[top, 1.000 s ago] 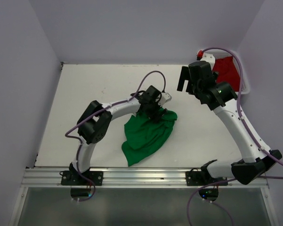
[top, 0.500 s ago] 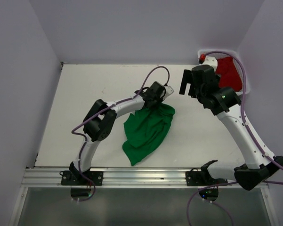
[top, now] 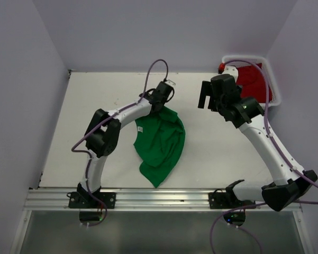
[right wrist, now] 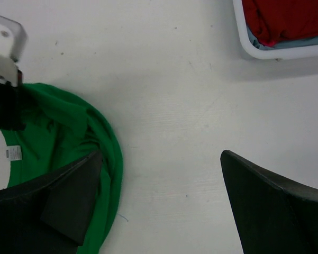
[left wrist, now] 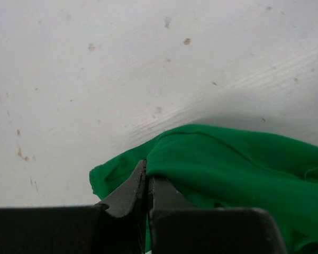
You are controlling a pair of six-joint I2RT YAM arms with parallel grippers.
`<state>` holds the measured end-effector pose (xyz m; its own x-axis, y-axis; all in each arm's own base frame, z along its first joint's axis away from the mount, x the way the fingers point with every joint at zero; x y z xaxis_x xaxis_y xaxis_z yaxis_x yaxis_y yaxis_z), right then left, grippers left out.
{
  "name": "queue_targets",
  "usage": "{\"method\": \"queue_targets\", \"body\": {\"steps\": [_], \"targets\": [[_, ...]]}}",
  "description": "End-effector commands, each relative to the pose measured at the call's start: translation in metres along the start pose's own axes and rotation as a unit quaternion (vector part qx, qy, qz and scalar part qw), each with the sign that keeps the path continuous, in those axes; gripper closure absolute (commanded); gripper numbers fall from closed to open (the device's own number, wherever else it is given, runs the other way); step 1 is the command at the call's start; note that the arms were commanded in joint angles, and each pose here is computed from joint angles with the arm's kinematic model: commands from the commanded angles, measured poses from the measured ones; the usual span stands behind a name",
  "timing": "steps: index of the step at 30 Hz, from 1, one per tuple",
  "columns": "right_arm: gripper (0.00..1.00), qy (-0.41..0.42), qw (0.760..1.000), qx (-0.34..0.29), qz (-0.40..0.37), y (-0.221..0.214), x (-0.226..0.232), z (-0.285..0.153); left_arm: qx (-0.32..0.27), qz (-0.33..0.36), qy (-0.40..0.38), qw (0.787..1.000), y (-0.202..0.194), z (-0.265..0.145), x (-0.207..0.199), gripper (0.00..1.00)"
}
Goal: Fold and stack the t-shirts
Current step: Flatten out the tshirt
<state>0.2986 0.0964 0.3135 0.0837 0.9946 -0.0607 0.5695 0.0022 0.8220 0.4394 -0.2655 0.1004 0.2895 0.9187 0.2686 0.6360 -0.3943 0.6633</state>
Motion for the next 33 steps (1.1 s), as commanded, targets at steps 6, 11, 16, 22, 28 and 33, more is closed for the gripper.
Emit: {"method": "queue_targets", "body": {"steps": [6,11,16,22,28,33], "targets": [[0.01,0.034,0.999,0.021,-0.02,-0.011,0.021,0.021,0.047,-0.247,0.036,0.967,-0.027,-0.062,0.076,1.0],[0.01,0.05,0.998,0.029,-0.027,-0.014,0.027,0.025,0.051,-0.327,0.0,0.944,-0.056,-0.11,0.074,1.0],[0.01,0.061,0.997,0.037,-0.029,-0.018,0.032,0.029,0.062,-0.382,-0.059,0.92,-0.072,-0.14,0.062,1.0],[0.01,0.066,0.996,0.045,-0.035,-0.023,0.034,0.031,0.008,-0.444,-0.09,0.891,-0.032,-0.167,0.074,1.0],[0.01,0.058,0.996,0.052,-0.046,-0.026,0.03,0.031,-0.062,-0.49,-0.254,0.831,0.037,-0.221,0.058,1.0],[0.01,0.056,0.996,0.053,-0.048,-0.025,0.03,0.031,-0.116,-0.517,-0.266,0.805,0.068,-0.243,0.067,1.0]]}}
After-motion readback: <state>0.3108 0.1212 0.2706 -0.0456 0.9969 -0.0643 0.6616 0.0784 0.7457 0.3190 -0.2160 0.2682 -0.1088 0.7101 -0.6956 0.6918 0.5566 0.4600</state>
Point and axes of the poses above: each gripper's point midway between its finger pads, its own z axis out along the fingers, its own x axis along the line the jaws close on, y = z × x, the point moved 3 cm from there along -z, back along the fingers, and after that the axes turned 7 degrees about -z, right-handed, at the moved point
